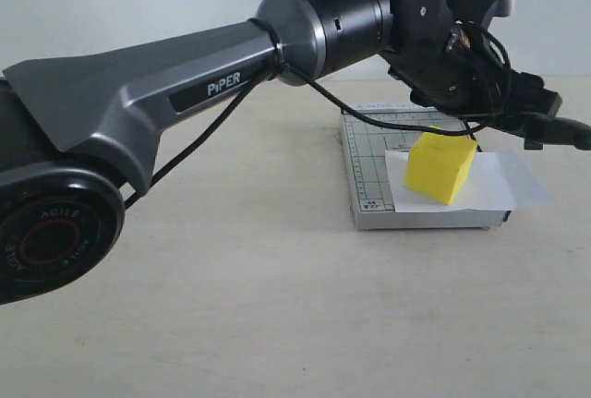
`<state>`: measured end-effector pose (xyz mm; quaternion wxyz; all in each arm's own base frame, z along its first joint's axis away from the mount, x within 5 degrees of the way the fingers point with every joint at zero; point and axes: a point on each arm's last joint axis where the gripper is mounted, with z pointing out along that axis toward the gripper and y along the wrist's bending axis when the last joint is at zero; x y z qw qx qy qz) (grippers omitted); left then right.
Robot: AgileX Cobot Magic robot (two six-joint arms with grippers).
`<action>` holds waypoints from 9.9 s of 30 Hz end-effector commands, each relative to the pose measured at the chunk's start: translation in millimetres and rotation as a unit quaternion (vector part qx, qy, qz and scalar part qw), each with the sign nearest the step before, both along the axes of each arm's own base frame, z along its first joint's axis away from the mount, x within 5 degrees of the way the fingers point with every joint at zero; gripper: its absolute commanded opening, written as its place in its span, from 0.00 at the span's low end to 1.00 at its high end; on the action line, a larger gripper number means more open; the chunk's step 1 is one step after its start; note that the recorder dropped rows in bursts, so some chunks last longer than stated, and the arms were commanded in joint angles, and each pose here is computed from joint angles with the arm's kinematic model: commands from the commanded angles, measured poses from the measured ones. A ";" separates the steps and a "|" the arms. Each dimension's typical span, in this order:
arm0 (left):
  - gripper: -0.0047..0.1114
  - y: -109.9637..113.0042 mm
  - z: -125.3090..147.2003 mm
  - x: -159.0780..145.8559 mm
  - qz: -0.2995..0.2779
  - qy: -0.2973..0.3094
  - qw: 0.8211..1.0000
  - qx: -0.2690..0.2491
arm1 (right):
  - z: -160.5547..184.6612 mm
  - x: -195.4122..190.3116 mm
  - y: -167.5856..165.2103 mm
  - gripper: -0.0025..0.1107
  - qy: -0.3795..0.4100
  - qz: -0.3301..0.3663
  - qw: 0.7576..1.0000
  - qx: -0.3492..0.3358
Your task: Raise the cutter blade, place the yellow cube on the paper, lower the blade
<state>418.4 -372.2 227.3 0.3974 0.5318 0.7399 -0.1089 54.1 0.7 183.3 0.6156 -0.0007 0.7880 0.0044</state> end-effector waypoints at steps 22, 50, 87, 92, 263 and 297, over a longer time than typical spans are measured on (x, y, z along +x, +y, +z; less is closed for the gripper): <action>0.08 2.4 126.4 -65.7 -0.099 -0.054 0.992 -0.051 | 0.8 -0.2 0.0 0.02 -0.004 0.000 1.000 -0.001; 0.08 236.9 292.9 -271.2 -0.055 -0.221 0.971 0.070 | 0.8 -0.2 0.0 0.02 -0.004 0.000 1.000 -0.001; 0.08 362.6 73.0 -407.8 0.065 -0.189 0.955 -0.220 | 0.8 -0.2 -0.1 0.02 -0.005 0.000 1.000 -0.002; 0.08 362.7 73.0 -407.7 0.065 -0.190 0.955 -0.219 | 0.8 -0.2 -0.1 0.02 -0.005 0.000 1.000 -0.002; 0.08 370.1 -21.0 -362.0 0.384 -0.322 0.851 -0.158 | 41.9 238.3 20.5 0.02 0.548 0.128 0.826 0.037; 0.08 370.1 -21.0 -362.0 0.384 -0.322 0.851 -0.158 | -18.4 205.6 20.3 0.02 0.547 0.123 0.827 0.040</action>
